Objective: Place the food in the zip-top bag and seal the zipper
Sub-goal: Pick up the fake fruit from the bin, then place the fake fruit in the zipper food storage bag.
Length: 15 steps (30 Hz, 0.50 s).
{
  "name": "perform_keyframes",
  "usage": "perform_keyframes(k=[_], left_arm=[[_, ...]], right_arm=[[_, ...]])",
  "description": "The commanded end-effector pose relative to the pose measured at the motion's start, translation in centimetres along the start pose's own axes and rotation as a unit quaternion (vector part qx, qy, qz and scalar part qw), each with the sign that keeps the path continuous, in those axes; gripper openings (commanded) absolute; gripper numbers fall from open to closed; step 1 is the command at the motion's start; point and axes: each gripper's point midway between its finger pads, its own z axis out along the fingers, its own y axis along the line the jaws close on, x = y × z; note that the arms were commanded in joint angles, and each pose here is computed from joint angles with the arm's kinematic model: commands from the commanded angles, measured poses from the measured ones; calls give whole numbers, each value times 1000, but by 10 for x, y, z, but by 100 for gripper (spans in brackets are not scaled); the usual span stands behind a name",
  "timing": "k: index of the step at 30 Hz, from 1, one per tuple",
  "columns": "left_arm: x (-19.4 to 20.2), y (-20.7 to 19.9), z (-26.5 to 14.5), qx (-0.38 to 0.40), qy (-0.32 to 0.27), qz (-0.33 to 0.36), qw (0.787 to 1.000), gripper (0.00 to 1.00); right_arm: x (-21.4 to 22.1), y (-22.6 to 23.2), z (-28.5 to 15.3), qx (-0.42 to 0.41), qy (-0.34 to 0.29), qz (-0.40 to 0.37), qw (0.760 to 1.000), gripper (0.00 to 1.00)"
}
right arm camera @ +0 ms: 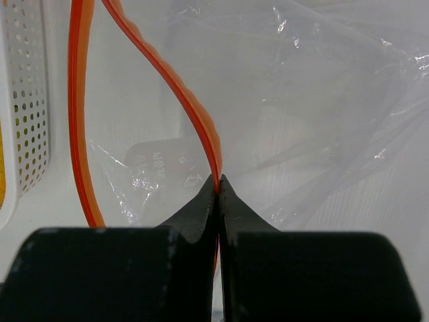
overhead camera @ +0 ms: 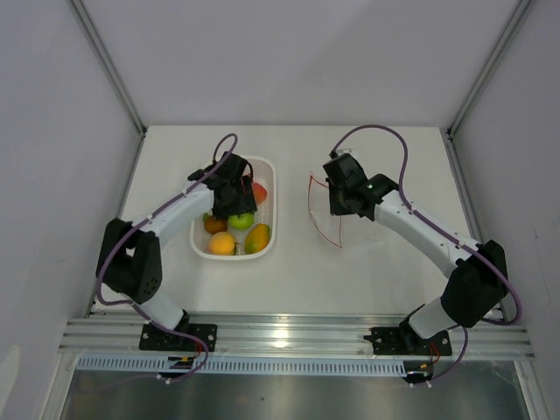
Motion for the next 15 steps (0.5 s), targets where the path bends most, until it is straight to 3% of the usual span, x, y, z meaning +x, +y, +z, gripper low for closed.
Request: perform_keyframes(k=[1, 3, 7, 12, 15], left_arm=[[-23, -17, -57, 56, -67, 8, 996, 1], [-25, -40, -97, 112, -95, 30, 989, 1], [-16, -70, -133, 203, -108, 55, 972, 1], [-3, -126, -195, 388, -114, 64, 912, 1], [-4, -141, -210, 428, -111, 49, 896, 1]], right_arm=[[-19, 2, -8, -3, -19, 20, 1000, 0], [-20, 5, -8, -8, -16, 26, 1000, 0], [-21, 10, -8, -18, -12, 32, 999, 0], [-19, 23, -12, -52, -8, 40, 998, 0], [-15, 34, -16, -76, -6, 42, 996, 0]])
